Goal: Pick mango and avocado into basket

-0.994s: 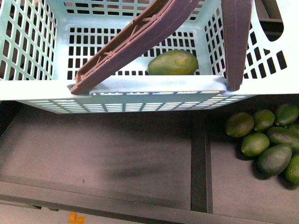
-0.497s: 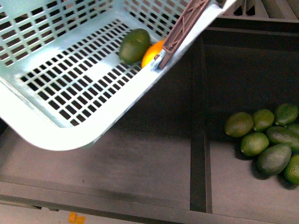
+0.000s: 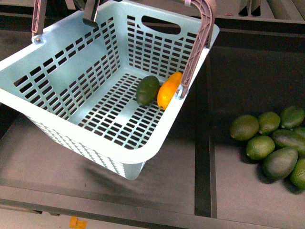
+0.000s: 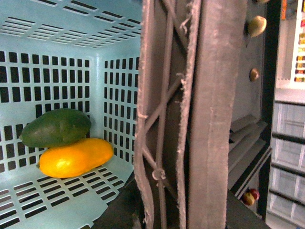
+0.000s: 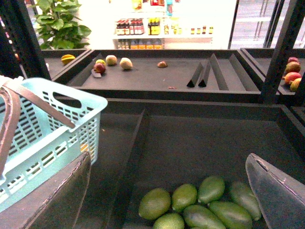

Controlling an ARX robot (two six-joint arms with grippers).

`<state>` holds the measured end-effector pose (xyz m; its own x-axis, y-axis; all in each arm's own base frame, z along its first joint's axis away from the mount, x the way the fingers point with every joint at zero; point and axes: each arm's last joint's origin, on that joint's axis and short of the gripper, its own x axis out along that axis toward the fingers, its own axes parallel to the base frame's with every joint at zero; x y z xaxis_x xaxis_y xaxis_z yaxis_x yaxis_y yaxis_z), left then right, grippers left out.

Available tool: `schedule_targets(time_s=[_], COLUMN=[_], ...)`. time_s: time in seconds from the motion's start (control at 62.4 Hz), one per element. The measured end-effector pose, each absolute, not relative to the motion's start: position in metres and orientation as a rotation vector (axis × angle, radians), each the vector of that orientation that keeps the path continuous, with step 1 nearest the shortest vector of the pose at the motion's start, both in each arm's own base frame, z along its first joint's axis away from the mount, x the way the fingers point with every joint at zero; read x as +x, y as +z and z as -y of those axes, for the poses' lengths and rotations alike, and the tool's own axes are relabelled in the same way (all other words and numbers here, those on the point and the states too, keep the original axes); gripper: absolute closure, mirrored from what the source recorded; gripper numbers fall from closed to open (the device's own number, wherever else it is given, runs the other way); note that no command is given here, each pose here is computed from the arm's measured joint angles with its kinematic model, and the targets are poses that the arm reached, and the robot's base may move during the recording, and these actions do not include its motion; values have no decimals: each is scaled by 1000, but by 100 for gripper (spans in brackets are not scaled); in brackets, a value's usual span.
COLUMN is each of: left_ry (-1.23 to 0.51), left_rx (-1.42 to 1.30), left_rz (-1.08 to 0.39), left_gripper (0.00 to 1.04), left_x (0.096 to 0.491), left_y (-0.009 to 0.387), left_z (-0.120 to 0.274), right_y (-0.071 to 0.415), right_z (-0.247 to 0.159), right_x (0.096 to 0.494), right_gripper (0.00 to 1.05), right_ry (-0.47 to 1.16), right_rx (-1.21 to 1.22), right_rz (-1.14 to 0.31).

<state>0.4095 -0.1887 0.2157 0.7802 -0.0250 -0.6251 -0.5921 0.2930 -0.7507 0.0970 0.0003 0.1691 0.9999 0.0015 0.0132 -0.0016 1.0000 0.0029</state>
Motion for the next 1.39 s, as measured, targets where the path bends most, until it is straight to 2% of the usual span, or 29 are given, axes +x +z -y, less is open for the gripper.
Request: schedule_targets(time_s=[0.128, 0.273, 0.673, 0.914, 1.138, 1.347, 1.395], left_ry=[472, 516, 600, 652, 693, 722, 737], left_rx=[-1263, -1298, -1303, -1317, -1334, -1410, -1419], left_rz=[-557, -529, -609, -627, -632, -528, -500], left_gripper=[89, 89, 89, 88, 48, 8, 8], left_x=[437, 449, 432, 423, 410, 384, 374], left_y=[206, 198, 157, 148, 145, 174, 182], left_z=[185, 181, 182, 181, 178, 165, 159], right_y=[169, 169, 169, 169, 169, 169, 169], right_z=[0, 0, 0, 0, 0, 0, 0], right_x=[97, 97, 97, 97, 97, 97, 97], right_gripper=[9, 9, 9, 9, 9, 9, 9], right_ry=[1, 2, 1, 1, 2, 2, 2], right_rx=[3, 3, 3, 3, 3, 3, 3], right_rz=[14, 14, 14, 14, 14, 14, 14])
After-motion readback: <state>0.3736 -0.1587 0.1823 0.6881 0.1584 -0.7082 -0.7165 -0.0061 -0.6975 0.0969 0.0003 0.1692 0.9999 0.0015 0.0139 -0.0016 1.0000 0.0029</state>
